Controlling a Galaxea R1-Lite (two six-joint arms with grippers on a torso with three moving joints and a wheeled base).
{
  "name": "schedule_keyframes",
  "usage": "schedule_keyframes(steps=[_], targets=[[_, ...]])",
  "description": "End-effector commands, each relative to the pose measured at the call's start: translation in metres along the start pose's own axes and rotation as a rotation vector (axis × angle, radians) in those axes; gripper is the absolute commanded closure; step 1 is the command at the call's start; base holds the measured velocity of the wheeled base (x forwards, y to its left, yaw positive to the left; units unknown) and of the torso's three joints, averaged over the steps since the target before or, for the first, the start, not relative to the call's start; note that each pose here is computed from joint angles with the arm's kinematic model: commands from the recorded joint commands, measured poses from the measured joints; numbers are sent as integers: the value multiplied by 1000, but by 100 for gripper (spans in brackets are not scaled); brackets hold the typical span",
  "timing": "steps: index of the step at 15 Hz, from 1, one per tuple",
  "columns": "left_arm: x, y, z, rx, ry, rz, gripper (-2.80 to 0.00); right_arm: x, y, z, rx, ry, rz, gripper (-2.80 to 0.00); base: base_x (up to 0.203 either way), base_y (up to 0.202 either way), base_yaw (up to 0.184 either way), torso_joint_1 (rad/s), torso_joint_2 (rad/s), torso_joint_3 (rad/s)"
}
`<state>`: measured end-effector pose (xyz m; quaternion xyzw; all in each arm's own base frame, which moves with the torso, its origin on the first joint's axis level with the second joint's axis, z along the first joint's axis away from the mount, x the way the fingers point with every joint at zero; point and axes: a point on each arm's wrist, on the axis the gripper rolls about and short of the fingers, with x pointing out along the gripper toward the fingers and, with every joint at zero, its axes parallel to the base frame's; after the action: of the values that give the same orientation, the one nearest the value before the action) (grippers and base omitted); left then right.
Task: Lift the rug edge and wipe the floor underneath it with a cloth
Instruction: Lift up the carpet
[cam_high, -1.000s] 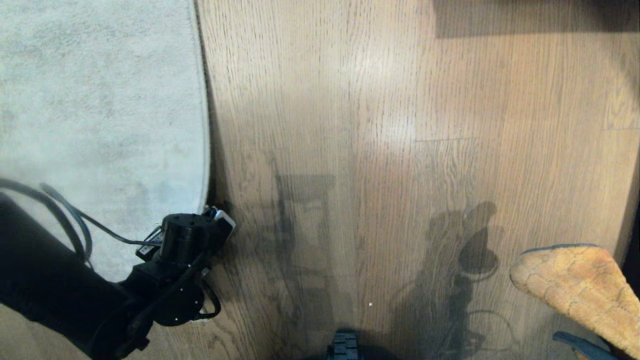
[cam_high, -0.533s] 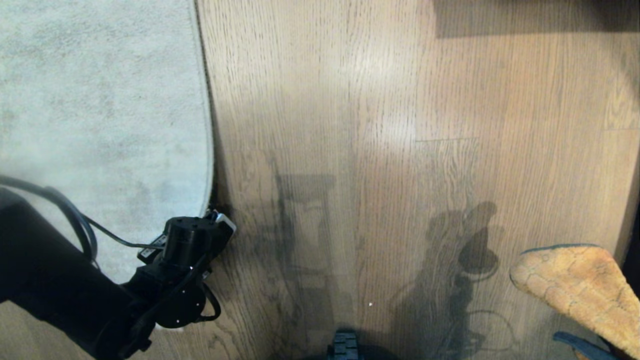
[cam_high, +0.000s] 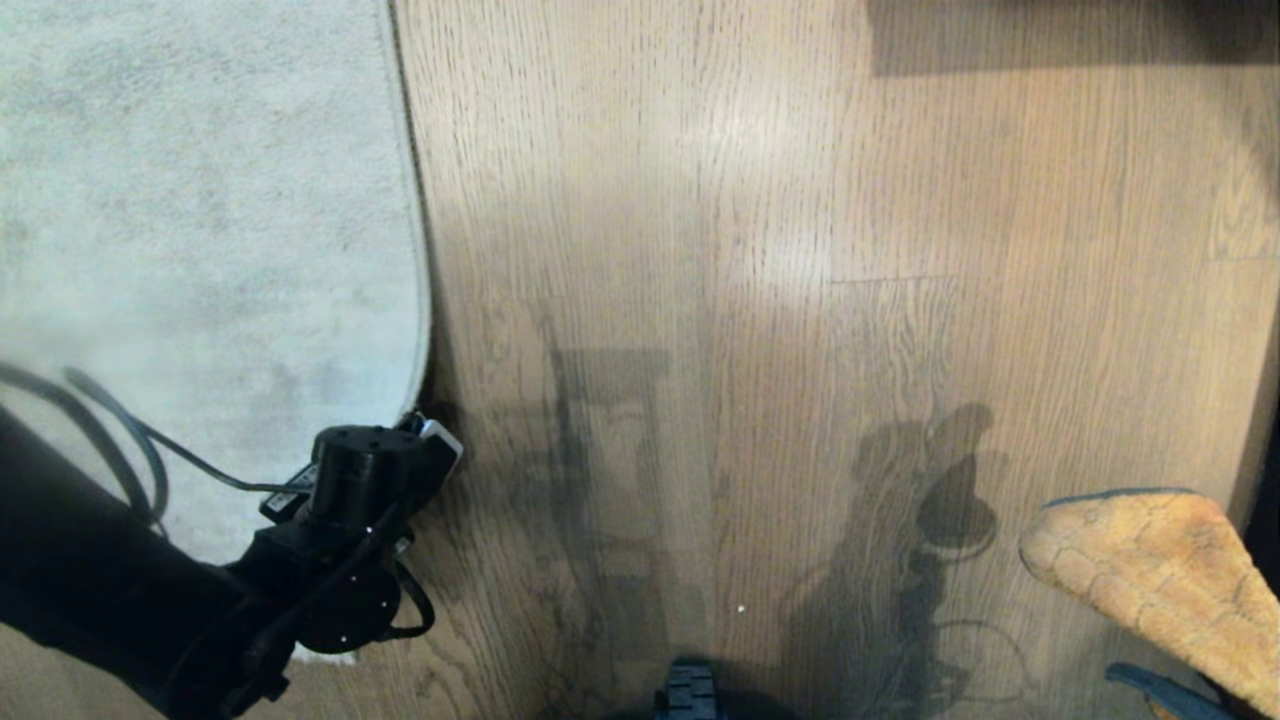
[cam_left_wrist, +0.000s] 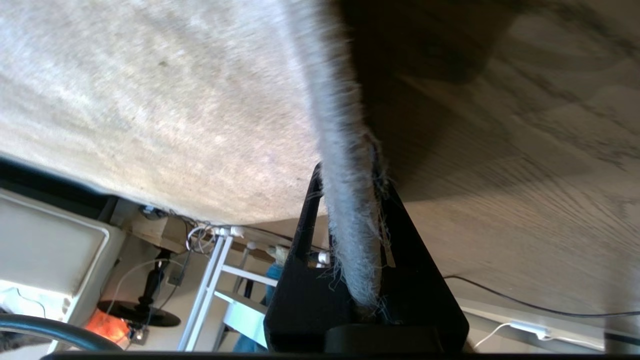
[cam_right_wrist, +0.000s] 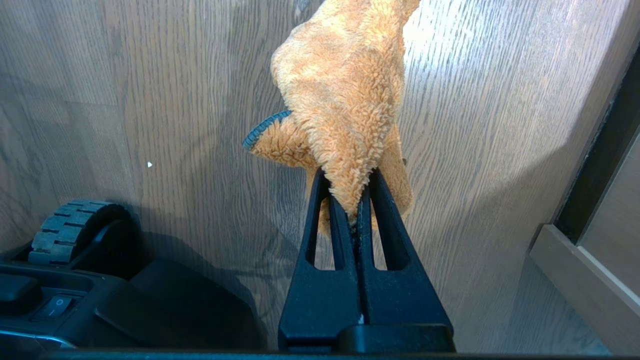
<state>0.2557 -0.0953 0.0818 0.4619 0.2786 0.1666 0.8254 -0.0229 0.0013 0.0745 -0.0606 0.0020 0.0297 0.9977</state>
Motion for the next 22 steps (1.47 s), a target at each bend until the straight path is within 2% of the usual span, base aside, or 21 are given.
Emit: schedule_keyframes(steps=[1, 8, 17, 22], targets=[[-3, 14, 3, -46, -16, 29, 0, 0, 0, 0, -1, 1, 1, 0, 0, 0, 0, 0, 0, 0], [3, 43, -7, -125, 11, 80, 0, 0, 0, 0, -1, 1, 1, 0, 0, 0, 0, 0, 0, 0], [-3, 73, -7, -214, -25, 123, 0, 0, 0, 0, -1, 1, 1, 0, 0, 0, 0, 0, 0, 0], [-6, 103, -8, -239, -24, 141, 0, 0, 0, 0, -1, 1, 1, 0, 0, 0, 0, 0, 0, 0]])
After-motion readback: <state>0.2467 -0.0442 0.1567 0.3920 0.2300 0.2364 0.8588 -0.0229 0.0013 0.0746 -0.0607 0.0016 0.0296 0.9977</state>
